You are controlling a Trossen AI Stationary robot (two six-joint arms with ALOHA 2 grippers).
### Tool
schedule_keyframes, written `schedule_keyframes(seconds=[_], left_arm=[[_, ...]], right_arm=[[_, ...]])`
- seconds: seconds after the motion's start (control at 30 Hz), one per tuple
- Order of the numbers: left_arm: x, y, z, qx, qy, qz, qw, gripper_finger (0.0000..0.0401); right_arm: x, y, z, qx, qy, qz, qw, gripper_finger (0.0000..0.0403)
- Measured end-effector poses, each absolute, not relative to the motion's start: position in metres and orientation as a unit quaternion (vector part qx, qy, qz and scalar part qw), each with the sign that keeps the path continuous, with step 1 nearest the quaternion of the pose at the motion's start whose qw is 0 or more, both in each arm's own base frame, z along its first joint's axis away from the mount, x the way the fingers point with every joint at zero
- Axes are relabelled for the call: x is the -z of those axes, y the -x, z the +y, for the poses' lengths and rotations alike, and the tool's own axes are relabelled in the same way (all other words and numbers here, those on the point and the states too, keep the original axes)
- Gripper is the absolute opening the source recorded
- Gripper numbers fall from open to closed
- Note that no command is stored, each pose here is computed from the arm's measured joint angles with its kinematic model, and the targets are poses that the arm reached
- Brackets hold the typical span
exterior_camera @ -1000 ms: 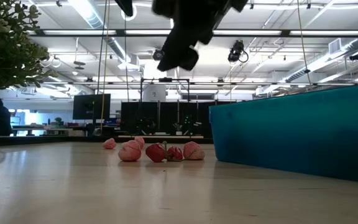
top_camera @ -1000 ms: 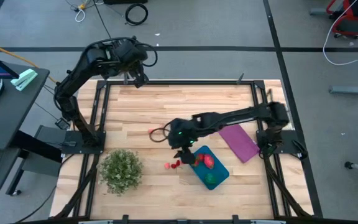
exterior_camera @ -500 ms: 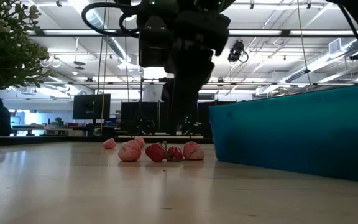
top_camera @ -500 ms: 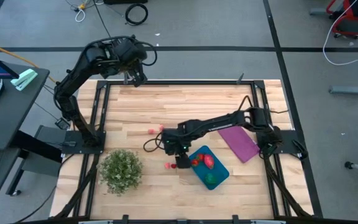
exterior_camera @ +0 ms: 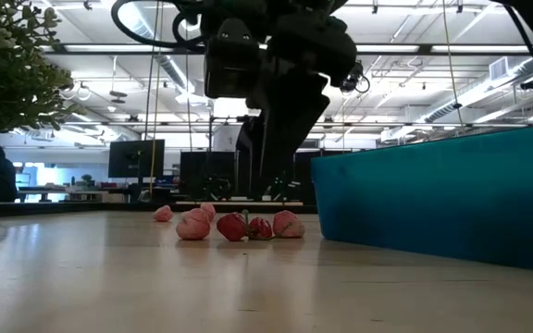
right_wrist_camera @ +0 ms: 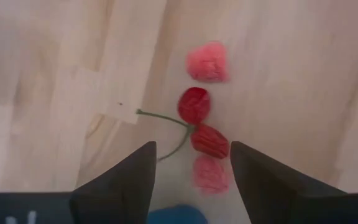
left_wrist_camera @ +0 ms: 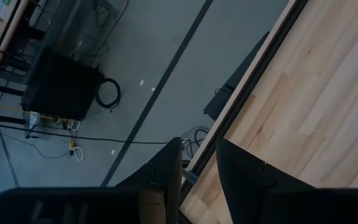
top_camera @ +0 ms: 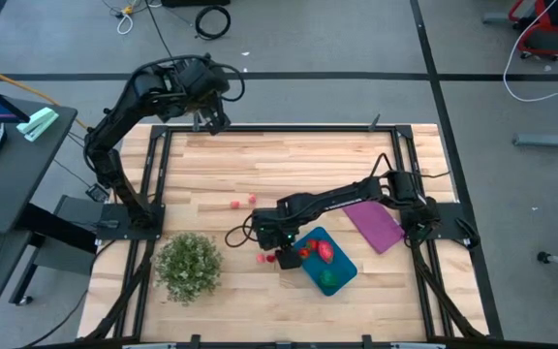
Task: Pick and placing Produce into tupperware
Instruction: Put the pink peach into the blue bin
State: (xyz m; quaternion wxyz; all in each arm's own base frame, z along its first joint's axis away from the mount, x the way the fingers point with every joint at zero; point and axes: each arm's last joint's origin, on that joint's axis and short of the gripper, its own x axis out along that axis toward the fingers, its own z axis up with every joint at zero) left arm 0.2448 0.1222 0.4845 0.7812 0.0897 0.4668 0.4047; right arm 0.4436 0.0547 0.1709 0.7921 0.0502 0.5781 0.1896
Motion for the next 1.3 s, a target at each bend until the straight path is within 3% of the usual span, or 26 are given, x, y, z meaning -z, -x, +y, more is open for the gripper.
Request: schedule_keyframes(seconds=[0.27,0.73,1.0,1.3], left_arm=[[-0.486,-0.246,0.123,-0.407,-0.089,0.459,0.785,0.0107],[-0.485,-0.246,0.123,-0.407,-0.089,0.459,0.785,0.0107],[-0.485,-0.246,0.123,-0.407,-0.089,0.459,0.785,0.0107],[-0.485,-0.246,0.122,-0.406,-0.089,0.46,0.785,0.0107]], right_arm=[[-0.17,-0.441,0.051,-0.167,-0.03,0.593,0.787,0.0215],[-0.162,-0.422,0.053,-0.103,-0.037,0.672,0.732,0.0215],[-0.165,-0.435,0.069,-0.124,-0.018,0.612,0.781,0.0215],[-0.151,-0.435,0.083,-0.097,0.016,0.621,0.778,0.0215]])
